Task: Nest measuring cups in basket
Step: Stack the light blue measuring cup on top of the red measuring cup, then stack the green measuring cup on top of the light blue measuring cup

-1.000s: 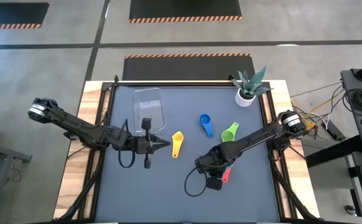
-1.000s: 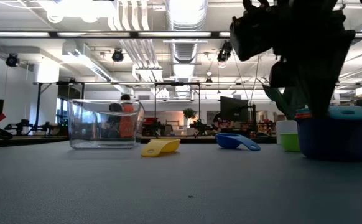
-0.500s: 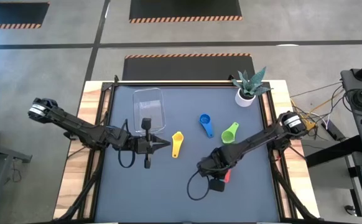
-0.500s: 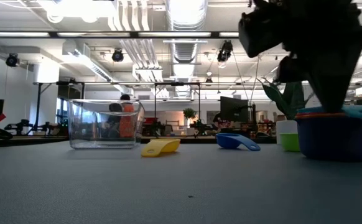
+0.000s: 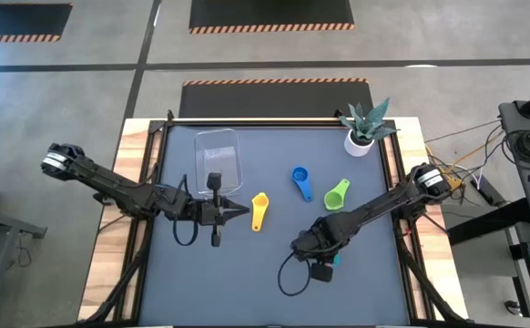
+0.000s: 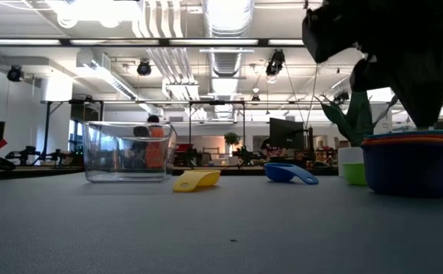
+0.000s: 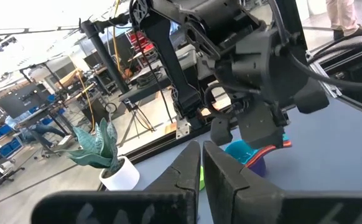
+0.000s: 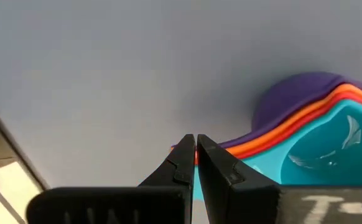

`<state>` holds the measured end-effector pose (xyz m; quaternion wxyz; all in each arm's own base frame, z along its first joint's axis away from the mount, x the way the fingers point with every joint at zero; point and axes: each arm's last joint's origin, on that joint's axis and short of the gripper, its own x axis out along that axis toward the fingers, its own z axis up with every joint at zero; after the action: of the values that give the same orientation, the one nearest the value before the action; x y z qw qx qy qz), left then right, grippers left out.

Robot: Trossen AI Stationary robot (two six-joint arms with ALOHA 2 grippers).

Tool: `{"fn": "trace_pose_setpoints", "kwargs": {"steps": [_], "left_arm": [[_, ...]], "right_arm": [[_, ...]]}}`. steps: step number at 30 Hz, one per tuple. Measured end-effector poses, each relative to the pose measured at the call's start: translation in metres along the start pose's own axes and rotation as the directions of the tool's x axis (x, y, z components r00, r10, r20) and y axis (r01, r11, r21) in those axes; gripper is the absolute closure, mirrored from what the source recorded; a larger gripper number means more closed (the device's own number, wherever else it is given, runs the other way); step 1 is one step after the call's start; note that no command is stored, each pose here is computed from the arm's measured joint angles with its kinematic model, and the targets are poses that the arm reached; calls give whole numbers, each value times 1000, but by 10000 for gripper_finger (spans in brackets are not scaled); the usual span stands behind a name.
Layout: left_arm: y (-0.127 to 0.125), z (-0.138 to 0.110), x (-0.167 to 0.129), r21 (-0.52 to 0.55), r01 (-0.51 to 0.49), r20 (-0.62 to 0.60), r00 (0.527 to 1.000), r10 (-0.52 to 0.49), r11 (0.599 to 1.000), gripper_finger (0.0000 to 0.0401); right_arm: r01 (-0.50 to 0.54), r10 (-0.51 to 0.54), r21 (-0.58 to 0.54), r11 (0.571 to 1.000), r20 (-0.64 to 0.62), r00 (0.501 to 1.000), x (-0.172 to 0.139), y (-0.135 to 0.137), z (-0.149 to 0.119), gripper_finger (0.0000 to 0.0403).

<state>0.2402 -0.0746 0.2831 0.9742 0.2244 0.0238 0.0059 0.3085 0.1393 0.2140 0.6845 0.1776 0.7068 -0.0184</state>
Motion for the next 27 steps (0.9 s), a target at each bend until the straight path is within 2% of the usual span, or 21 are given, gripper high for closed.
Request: {"fn": "trace_pose_setpoints", "kwargs": {"steps": [5,10,15,18,22,27], "left_arm": [[0,0,0,0,0,0,1000,0,1000,401],[0,0,0,-1,0,0,1000,0,1000,401],[0,0,0,-4,1,1,1000,-1,1000,401],[0,0,0,-4,1,1,1000,-1,1000,401],[0,0,0,-4,1,1,1000,-1,1000,401],[0,0,0,11,-1,-1,1000,1,1000,401]], "right_arm": [[-6,8,-25,1000,86,996,-20,4,-1,394],[34,-17,-61,998,256,967,-45,0,-8,394],[106,-58,-86,991,440,896,-65,-9,-12,394],[146,-79,-81,986,545,835,-73,-17,-10,394],[180,-103,-64,982,618,780,-78,-29,-4,394],[248,-185,0,969,663,725,-80,-45,5,394]]}}
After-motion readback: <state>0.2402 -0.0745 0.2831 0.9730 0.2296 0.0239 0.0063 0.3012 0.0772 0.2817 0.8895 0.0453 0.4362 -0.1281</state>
